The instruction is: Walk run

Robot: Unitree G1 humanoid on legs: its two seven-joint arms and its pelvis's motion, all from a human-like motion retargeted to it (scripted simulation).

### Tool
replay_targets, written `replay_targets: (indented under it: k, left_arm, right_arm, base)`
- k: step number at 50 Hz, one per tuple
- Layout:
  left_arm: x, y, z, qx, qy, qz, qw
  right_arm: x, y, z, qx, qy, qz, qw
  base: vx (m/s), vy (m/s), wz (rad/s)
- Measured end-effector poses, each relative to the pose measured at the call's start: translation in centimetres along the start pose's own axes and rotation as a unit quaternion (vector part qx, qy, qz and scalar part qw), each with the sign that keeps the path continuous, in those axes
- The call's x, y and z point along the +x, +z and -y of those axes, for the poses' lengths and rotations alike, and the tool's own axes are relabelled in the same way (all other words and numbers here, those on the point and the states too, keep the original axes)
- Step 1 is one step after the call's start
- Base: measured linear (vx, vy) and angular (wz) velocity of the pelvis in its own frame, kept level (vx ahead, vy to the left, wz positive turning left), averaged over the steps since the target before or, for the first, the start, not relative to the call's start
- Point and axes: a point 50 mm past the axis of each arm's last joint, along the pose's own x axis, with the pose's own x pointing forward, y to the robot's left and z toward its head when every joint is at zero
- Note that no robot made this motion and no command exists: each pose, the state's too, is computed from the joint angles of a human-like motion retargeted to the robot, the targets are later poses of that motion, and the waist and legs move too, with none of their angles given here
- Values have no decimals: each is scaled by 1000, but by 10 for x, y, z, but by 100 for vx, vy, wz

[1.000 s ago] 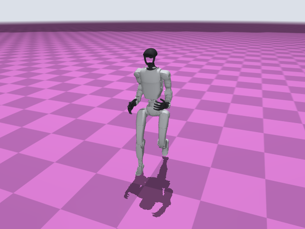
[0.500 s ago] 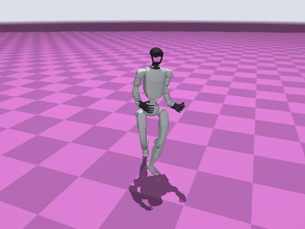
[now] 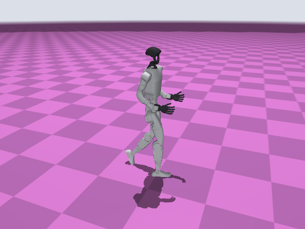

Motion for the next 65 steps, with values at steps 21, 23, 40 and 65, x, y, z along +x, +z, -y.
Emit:
replay_targets:
  k: [21,23,40,65]
  left_arm:
    - [-18,25,-12,85,34,36,995]
    - [-15,24,-9,72,54,55,994]
    - [84,78,50,53,-168,158,972]
    - [-73,43,-44,126,32,-28,991]
  right_arm:
    - [38,62,28,23,-41,160,986]
    - [32,47,21,35,-42,131,990]
    - [-55,-22,4,97,-99,-43,989]
    - [29,102,26,82,-14,259,962]
  base:
    - [71,-4,126]
    - [107,-4,36]
    - [129,-9,143]
    - [141,-28,31]
